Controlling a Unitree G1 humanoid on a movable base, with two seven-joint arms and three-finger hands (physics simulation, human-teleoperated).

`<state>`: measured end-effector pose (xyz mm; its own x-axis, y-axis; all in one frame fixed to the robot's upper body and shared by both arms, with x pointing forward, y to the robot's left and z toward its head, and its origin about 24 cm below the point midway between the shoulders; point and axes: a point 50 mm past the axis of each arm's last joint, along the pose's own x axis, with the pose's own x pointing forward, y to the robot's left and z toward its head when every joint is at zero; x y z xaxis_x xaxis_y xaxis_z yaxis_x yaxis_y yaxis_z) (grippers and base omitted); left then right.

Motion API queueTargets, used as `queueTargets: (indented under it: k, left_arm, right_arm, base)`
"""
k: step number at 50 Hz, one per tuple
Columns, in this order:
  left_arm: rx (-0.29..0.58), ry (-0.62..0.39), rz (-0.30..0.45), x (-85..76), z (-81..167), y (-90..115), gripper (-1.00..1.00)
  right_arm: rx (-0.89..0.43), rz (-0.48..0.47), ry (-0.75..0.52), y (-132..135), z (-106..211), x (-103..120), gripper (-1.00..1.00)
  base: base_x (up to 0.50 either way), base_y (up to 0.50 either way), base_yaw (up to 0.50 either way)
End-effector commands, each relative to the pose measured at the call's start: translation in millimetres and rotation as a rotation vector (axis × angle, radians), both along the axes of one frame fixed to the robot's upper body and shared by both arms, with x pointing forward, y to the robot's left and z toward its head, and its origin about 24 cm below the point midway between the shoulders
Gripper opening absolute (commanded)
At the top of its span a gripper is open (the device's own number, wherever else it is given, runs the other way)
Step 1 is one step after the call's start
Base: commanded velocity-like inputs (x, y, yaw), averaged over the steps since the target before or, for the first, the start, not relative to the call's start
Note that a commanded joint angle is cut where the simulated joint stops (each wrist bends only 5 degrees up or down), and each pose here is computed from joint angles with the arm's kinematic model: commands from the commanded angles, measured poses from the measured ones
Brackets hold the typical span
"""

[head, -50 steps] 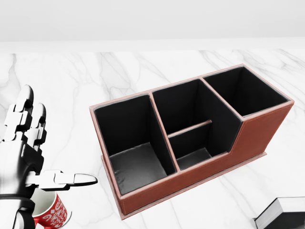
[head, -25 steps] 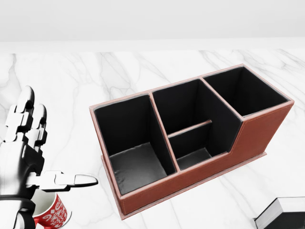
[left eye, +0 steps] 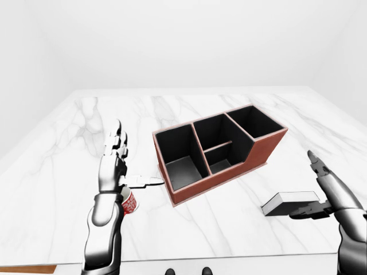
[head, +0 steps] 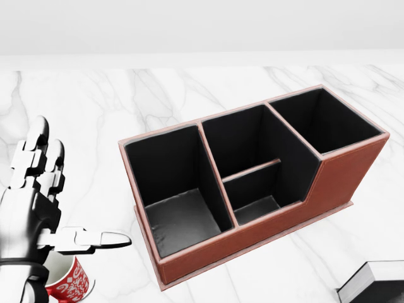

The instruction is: Pick up the book and place it in the back compartment of the caddy.

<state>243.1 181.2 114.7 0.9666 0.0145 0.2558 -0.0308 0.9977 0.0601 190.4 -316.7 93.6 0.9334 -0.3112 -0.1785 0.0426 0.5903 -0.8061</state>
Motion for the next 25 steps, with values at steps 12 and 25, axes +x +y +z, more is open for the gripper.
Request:
queueTargets:
  k: [12, 25]
  left_arm:
    - [0.000, 0.009, -0.001, 0.2, -2.0, -0.5, 1.00]
    - [0.003, 0.013, -0.002, -0.2, -3.0, -1.4, 1.00]
  right_arm:
    - [0.012, -0.018, 0.019, -7.8, -6.3, 2.3, 1.00]
    - [0.006, -0.022, 0.035, -12.9, -8.0, 6.9, 1.00]
  base:
    - [0.00, 0.00, 0.00]
    - [0.00, 0.00, 0.00]
